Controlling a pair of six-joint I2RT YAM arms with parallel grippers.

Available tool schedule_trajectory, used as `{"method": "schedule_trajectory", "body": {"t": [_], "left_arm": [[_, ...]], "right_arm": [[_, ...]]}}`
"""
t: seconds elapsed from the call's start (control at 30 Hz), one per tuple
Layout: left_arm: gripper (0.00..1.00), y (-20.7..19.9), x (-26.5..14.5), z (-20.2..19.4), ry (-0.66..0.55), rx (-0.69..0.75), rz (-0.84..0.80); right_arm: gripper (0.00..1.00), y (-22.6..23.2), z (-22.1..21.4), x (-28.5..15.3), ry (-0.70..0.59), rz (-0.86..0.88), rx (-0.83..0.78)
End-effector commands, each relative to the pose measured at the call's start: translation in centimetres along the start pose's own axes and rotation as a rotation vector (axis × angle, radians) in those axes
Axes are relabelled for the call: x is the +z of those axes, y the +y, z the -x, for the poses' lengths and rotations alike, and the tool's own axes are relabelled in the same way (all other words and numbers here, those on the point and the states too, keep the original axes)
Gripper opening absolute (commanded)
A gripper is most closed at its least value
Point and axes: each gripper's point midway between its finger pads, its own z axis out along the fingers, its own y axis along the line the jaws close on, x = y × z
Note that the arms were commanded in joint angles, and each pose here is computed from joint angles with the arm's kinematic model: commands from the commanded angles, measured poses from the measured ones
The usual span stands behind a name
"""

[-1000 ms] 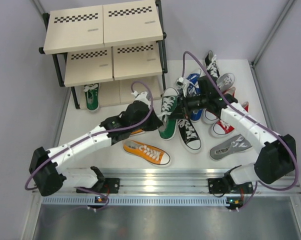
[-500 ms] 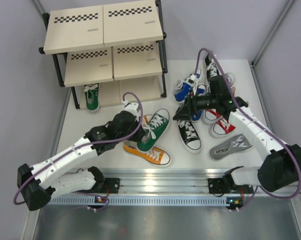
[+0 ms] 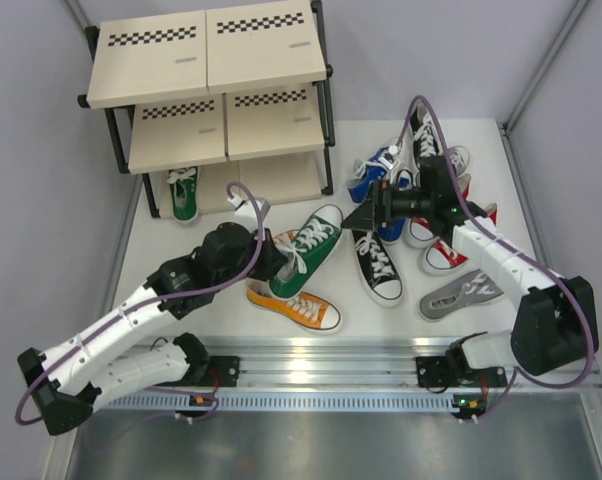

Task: Place and organize the shoes onto the shoe shelf
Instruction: Pick up the shoe at the center of the board.

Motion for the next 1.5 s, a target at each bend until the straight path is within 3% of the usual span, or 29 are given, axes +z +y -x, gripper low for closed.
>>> {"method": "schedule_trajectory", "body": {"t": [0.0, 0.2, 0.5, 0.6, 0.7, 0.73, 0.8, 0.9, 0.97, 1.0, 1.03, 1.17, 1.23, 1.27, 1.47], "left_arm": [[0.00, -4.0, -2.4, 6.2, -0.193, -0.022, -0.148], [0.00, -5.6, -3.4, 8.0, -0.243, -0.033, -0.217], [0.00, -7.7, -3.8, 9.7, -0.299, -0.046, -0.306], [0.00, -8.0, -3.3, 9.9, -0.311, -0.049, -0.323], [0.00, -8.3, -2.7, 9.9, -0.324, -0.058, -0.342], [0.00, -8.4, -2.6, 9.9, -0.330, -0.069, -0.350], [0.00, -8.5, -1.9, 9.8, -0.332, -0.075, -0.357], [0.00, -8.6, -1.1, 9.5, -0.308, -0.081, -0.351], [0.01, -8.3, -0.9, 9.7, -0.313, -0.099, -0.331], [0.05, -8.1, -0.8, 9.5, -0.305, -0.102, -0.315], [0.23, -8.0, -0.9, 9.7, -0.310, -0.102, -0.307], [0.59, -6.5, -2.8, 10.8, -0.359, -0.104, -0.237], [0.68, -5.5, -3.8, 11.1, -0.380, -0.087, -0.192], [0.79, -5.5, -4.6, 11.4, -0.393, -0.076, -0.195], [0.82, -7.2, -6.1, 12.0, -0.347, -0.001, -0.250]], "right_arm": [[0.92, -0.1, 2.8, 0.5, -0.083, -0.002, 0.037], [0.96, -0.2, 3.8, 1.4, -0.096, 0.020, 0.114], [0.93, 1.5, 5.0, 2.2, -0.112, 0.133, 0.229], [0.83, 2.6, 5.4, 2.1, -0.123, 0.193, 0.283], [0.61, 3.6, 5.8, 1.8, -0.138, 0.256, 0.292], [0.49, 4.2, 6.0, 1.6, -0.141, 0.287, 0.270], [0.36, 4.8, 6.3, 1.4, -0.142, 0.312, 0.277], [0.02, 5.5, 6.6, 1.0, -0.148, 0.338, 0.232], [0.00, 5.5, 6.7, 0.6, -0.152, 0.341, 0.212], [0.00, 5.6, 6.8, 0.3, -0.158, 0.341, 0.195], [0.00, 5.6, 6.9, 0.1, -0.163, 0.340, 0.186], [0.00, 3.7, 8.4, -1.6, -0.237, 0.279, 0.177], [0.00, 2.7, 8.5, -2.0, -0.246, 0.245, 0.183], [0.00, 2.1, 8.7, -2.3, -0.257, 0.229, 0.185], [0.00, -0.3, 7.8, -1.9, -0.242, 0.135, 0.197]]}}
